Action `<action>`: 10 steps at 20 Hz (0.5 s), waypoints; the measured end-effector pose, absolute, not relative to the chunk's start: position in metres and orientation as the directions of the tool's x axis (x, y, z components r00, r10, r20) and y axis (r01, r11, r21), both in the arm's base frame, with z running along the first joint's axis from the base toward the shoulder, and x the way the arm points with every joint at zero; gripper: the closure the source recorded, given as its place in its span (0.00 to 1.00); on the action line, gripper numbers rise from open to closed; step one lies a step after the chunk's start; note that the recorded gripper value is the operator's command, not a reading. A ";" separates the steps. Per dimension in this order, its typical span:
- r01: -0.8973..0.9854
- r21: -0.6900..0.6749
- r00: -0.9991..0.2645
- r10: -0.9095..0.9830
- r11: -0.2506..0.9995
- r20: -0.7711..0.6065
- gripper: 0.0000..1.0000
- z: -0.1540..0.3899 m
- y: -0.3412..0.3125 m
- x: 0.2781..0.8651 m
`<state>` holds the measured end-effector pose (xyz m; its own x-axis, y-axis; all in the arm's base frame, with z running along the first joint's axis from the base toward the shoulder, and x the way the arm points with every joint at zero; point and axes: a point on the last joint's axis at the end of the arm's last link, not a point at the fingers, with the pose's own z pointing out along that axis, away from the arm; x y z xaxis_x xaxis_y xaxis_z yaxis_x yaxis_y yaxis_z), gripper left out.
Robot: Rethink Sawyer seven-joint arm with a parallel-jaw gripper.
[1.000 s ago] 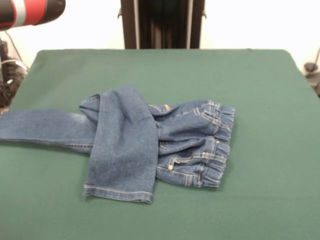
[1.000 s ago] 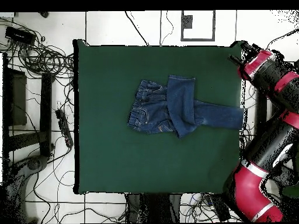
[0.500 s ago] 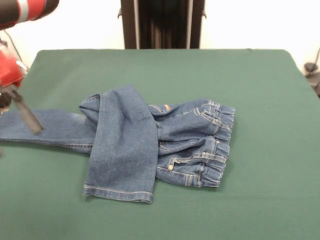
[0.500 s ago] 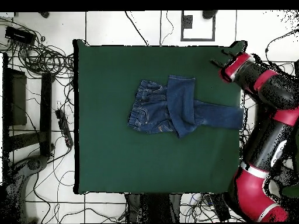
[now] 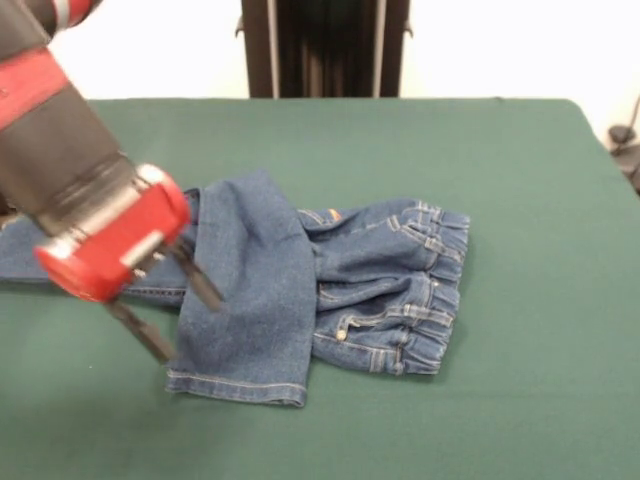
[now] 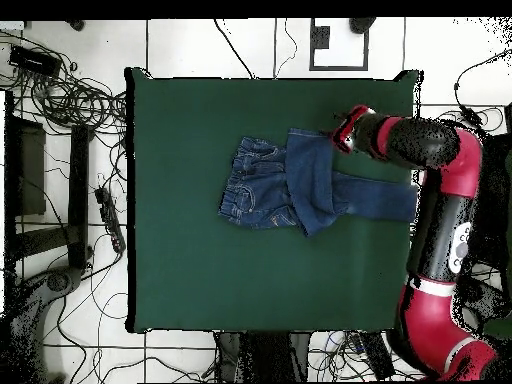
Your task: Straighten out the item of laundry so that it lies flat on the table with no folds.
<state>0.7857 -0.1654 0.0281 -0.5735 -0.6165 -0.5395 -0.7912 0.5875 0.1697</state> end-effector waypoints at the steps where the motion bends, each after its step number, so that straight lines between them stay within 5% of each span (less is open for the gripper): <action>1: -0.796 0.175 -0.573 -0.629 0.579 -0.525 0.00 0.023 -0.160 0.784; 10: -0.827 0.283 -0.555 -0.787 0.486 -0.271 0.00 -0.006 -0.138 0.752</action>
